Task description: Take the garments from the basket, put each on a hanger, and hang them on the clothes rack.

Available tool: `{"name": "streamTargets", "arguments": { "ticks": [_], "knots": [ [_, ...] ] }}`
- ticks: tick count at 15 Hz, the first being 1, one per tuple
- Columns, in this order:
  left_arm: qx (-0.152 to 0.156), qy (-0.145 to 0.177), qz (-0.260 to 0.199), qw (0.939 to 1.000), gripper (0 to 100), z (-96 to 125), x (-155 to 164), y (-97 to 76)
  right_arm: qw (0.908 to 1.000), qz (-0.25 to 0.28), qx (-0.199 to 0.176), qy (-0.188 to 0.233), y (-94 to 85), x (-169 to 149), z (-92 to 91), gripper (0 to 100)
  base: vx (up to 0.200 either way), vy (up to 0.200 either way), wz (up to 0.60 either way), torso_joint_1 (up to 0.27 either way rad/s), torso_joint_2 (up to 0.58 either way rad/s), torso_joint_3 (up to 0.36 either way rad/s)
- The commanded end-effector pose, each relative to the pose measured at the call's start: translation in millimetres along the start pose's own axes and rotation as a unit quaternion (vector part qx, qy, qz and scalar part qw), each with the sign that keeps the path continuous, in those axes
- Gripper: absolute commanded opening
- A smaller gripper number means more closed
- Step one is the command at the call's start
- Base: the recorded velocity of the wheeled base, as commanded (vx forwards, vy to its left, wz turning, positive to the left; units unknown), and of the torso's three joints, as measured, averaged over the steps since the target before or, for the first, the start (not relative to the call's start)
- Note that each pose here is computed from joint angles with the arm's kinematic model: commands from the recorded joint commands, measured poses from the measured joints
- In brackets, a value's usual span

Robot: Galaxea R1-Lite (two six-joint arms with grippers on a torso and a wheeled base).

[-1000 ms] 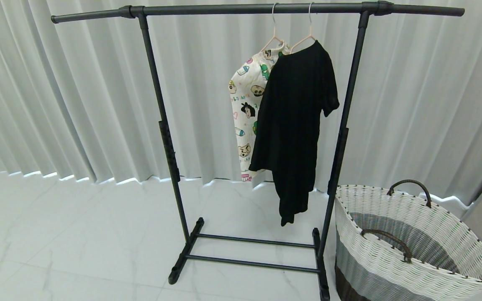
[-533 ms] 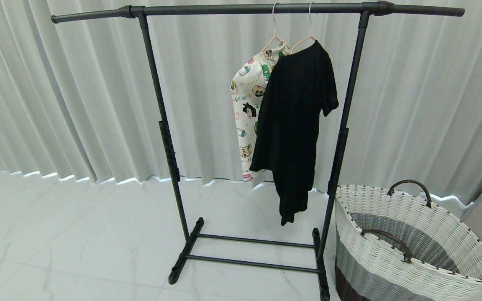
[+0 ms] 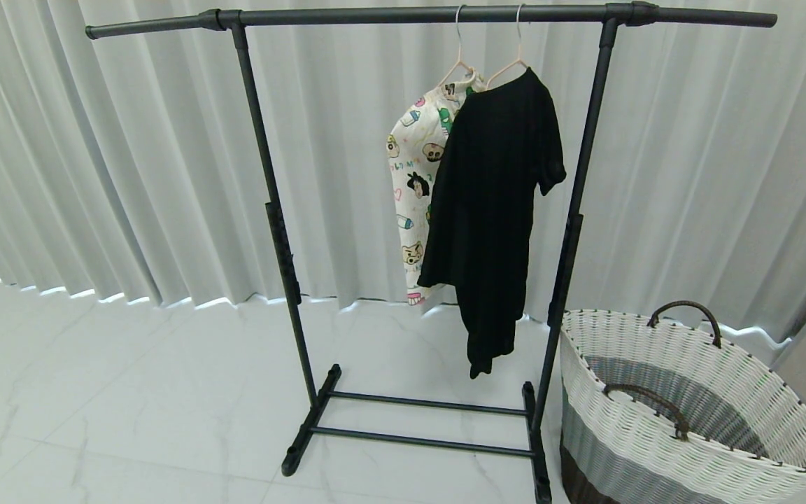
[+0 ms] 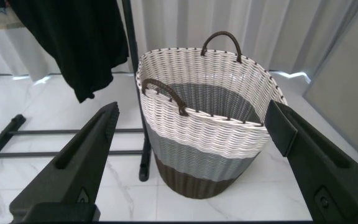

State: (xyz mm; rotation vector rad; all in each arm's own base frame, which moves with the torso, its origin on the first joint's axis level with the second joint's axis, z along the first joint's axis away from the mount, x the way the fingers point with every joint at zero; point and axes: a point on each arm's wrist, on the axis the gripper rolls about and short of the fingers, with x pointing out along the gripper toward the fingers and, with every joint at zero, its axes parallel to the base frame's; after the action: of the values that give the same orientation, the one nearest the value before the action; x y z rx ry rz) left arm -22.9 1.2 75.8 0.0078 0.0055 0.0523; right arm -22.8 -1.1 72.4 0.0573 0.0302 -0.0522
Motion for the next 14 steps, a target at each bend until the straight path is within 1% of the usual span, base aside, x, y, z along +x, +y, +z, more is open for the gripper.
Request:
{"name": "streamTargets", "arguments": {
  "ticks": [1,14],
  "knots": [
    [0.000,0.000,0.001,1.0000,100,-0.1,-0.1,0.0,1.0000,0.000,0.000,0.000,0.0,0.0,0.0,100,0.000,0.000,0.00,0.000,0.00,0.000],
    [0.000,0.000,0.001,1.0000,100,-0.5,0.0,-0.1,1.0000,0.000,0.000,-0.001,0.0,-0.1,-0.1,100,0.000,0.000,0.00,0.000,0.00,0.000]
  ]
}}
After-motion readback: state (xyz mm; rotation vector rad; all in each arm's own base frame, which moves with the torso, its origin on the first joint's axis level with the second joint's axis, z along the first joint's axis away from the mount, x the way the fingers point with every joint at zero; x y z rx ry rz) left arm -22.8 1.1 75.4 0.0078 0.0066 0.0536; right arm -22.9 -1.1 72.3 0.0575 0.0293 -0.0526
